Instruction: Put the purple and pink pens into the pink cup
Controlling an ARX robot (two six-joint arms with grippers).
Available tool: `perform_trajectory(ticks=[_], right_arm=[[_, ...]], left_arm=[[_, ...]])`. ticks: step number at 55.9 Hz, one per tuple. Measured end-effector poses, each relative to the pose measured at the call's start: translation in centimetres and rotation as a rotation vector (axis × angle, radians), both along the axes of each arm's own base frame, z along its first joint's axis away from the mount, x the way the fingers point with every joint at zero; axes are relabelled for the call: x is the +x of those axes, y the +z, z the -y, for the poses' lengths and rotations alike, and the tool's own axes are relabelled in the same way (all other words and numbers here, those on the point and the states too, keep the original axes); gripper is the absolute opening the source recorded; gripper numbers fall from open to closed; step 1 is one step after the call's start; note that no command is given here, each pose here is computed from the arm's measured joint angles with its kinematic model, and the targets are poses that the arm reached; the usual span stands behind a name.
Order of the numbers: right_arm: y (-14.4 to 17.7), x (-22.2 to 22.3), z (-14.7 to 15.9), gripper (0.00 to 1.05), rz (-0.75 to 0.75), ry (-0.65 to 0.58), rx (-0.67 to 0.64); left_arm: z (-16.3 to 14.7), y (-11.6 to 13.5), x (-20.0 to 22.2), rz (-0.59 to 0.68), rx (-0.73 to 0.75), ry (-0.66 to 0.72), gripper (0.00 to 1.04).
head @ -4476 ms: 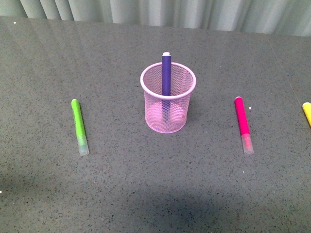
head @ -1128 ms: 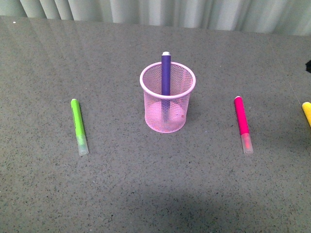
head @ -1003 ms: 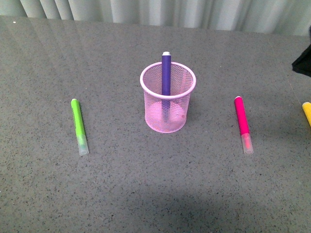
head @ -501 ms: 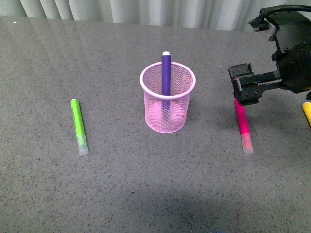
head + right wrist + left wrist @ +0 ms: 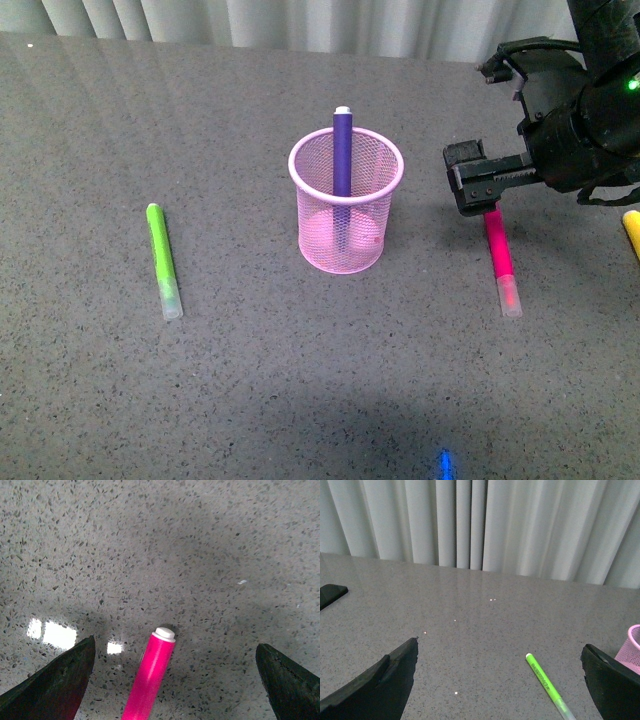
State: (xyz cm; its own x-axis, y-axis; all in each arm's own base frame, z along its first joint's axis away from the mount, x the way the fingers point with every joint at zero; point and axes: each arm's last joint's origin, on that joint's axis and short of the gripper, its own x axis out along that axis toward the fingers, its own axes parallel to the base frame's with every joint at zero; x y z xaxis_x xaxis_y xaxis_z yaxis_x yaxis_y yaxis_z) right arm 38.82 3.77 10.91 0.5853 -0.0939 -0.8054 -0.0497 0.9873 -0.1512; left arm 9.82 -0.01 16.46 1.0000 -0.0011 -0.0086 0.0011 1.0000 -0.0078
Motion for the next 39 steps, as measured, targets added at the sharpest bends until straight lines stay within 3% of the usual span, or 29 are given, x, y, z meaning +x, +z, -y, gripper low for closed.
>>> perform_trajectory(ticks=[24,39], right_arm=[[-1.3,0.1,-0.6,0.97,-0.020,0.010,-0.005],[-1.5,0.1,-0.6,0.65,-0.022,0.013,-0.007]], left_arm=[[0.0,0.0,0.0,0.000,0.000,0.000,0.97],[0.0,0.0,0.0,0.000,0.000,0.000,0.97]])
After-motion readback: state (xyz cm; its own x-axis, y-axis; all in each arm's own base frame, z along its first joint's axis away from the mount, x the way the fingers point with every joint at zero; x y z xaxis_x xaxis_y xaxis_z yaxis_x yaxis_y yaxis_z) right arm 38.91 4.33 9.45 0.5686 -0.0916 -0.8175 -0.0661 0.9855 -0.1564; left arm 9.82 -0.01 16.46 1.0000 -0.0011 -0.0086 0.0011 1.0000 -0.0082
